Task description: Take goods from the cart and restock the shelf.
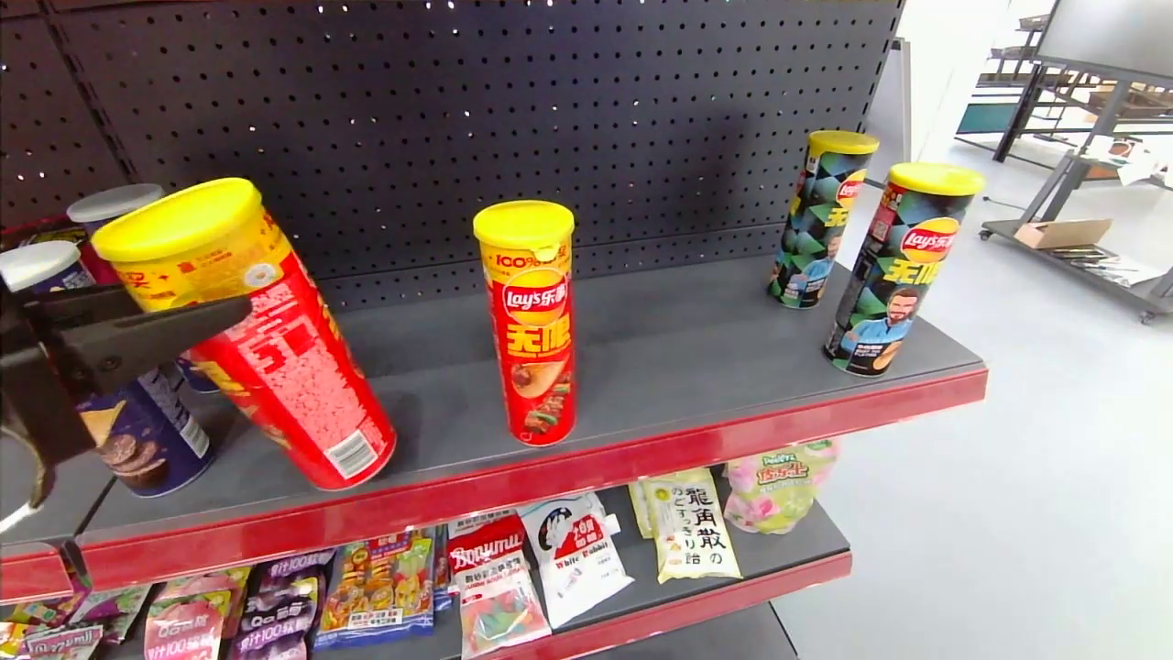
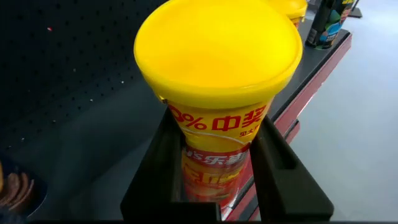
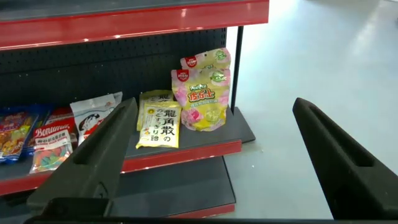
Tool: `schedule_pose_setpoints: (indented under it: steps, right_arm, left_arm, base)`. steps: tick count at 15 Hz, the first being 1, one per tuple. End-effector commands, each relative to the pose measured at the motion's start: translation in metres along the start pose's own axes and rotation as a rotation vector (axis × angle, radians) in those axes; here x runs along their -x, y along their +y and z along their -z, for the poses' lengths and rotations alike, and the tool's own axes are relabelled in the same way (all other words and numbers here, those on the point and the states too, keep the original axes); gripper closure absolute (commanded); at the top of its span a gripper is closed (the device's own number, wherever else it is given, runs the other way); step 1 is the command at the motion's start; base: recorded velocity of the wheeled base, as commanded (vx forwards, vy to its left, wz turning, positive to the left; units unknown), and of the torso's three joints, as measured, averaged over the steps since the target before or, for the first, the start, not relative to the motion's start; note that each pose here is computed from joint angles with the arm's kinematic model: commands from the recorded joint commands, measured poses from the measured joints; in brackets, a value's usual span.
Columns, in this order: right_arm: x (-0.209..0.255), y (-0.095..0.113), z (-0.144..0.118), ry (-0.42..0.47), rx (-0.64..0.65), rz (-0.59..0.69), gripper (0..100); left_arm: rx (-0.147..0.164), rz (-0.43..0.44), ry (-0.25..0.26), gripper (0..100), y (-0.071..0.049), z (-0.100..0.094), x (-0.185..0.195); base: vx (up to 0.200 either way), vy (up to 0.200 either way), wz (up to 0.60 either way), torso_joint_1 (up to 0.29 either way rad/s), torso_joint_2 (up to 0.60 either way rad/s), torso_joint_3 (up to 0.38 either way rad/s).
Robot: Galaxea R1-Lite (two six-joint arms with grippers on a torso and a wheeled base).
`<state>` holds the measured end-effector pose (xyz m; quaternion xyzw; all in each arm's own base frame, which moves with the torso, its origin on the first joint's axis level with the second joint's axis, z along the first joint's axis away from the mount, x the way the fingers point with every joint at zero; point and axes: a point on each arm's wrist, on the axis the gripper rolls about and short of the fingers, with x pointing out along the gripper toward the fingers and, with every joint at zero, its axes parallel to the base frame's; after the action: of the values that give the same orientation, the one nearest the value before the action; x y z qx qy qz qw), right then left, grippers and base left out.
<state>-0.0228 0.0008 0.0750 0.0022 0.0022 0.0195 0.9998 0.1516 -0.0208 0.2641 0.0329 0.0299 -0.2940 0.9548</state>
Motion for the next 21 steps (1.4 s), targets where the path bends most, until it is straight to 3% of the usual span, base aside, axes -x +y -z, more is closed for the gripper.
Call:
schedule_pose_setpoints:
  steps: [1,2,5,7,8,11,14,16,21]
  right_arm:
    - [0.000,0.000,0.000,0.002,0.000,-0.001,0]
    - [0.000,0.000,0.000,0.002,0.000,-0.001,0]
    - [0.000,0.000,0.000,0.000,0.000,-0.001,0]
    - [0.000,0.000,0.000,0.002,0.000,-0.001,0]
    - [0.000,0.000,0.000,0.002,0.000,-0.001,0]
    - [0.000,0.000,0.000,0.002,0.000,-0.001,0]
    - [0.000,0.000,0.000,0.002,0.000,-0.001,0]
    - [0.000,0.000,0.000,0.002,0.001,-0.001,0]
    - [0.000,0.000,0.000,0.002,0.000,-0.001,0]
  left_arm:
    - [0.028,0.019,0.058,100,0.018,0.009,-0.037]
    - [0.021,0.020,0.043,100,0.029,0.004,-0.056]
    - [0.000,0.051,0.023,100,0.041,-0.003,-0.094]
    - [-0.035,0.035,-0.035,100,0.058,-0.008,-0.132]
    - [-0.029,0.028,-0.028,100,0.060,-0.007,-0.142]
    - [-0.030,0.063,-0.029,100,0.059,-0.003,-0.170]
    - [-0.035,0.116,-0.032,100,0.049,0.001,-0.195]
    - [-0.040,0.125,-0.044,100,0.051,0.000,-0.209]
    - [-0.043,0.148,-0.041,100,0.046,0.003,-0.222]
  base:
    - [0.000,0.000,0.00,0.000,0.00,0.000]
    - [0.000,0.000,0.00,0.000,0.00,0.000]
    - [0.000,0.000,0.00,0.000,0.00,0.000]
    - [0.000,0.000,0.00,0.000,0.00,0.000]
    - [0.000,0.000,0.00,0.000,0.00,0.000]
    - [0.000,0.000,0.00,0.000,0.00,0.000]
    - [0.000,0.000,0.00,0.000,0.00,0.000]
    - [0.000,0.000,0.00,0.000,0.00,0.000]
    - [0.000,0.000,0.00,0.000,0.00,0.000]
